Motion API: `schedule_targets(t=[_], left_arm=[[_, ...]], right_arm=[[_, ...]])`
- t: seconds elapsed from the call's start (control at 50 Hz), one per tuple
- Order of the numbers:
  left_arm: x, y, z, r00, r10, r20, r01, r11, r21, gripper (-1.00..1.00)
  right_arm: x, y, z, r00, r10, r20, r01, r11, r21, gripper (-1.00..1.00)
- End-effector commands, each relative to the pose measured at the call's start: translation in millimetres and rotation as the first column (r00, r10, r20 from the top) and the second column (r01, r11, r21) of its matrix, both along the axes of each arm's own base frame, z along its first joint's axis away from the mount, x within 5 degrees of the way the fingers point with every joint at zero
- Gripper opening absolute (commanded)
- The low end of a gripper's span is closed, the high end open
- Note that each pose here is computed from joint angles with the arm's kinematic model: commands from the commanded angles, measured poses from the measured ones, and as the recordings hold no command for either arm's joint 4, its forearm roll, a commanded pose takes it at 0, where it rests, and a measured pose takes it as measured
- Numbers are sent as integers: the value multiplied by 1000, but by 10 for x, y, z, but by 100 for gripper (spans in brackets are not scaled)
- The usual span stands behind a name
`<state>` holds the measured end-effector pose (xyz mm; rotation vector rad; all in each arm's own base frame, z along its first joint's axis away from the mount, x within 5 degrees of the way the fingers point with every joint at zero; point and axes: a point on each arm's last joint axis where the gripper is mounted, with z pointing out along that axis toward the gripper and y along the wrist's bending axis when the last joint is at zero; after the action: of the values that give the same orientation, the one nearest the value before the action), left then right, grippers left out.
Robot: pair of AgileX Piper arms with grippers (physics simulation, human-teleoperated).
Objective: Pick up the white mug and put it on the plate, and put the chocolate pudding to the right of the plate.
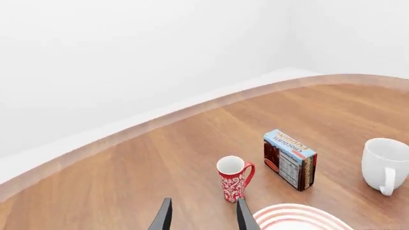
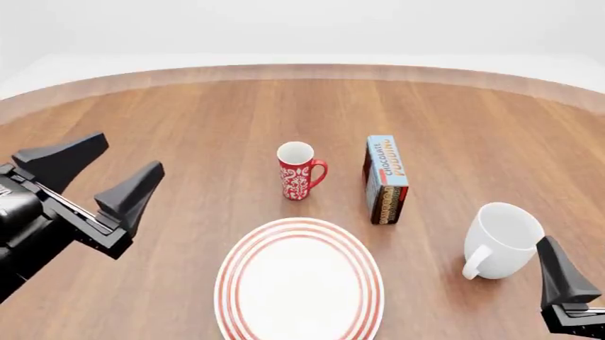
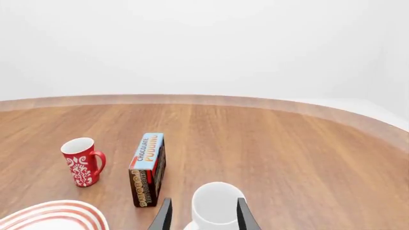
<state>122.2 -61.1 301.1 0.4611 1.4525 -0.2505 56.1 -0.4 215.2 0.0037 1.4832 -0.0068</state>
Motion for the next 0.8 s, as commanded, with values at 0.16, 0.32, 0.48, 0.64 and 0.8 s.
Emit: schedule_targets(t=[0.16, 0.32, 0.48, 0.64, 0.8], left_arm=[[220, -289, 44, 995, -94, -15, 94, 995, 17, 100], [324, -456, 33, 990, -139, -30, 140, 990, 27, 100], [393, -585, 9, 984, -172, -46, 173, 985, 24, 100], [456, -739, 8, 976, -211, -61, 213, 976, 33, 100], [492, -869, 13, 967, -244, -70, 247, 968, 41, 100]], right_arm=[[0, 0, 0, 1000, 0, 0, 0, 1000, 0, 100], [0, 0, 0, 1000, 0, 0, 0, 1000, 0, 100], [0, 0, 0, 1000, 0, 0, 0, 1000, 0, 100], [0, 0, 0, 1000, 0, 0, 0, 1000, 0, 100], [0, 0, 0, 1000, 0, 0, 0, 1000, 0, 100]])
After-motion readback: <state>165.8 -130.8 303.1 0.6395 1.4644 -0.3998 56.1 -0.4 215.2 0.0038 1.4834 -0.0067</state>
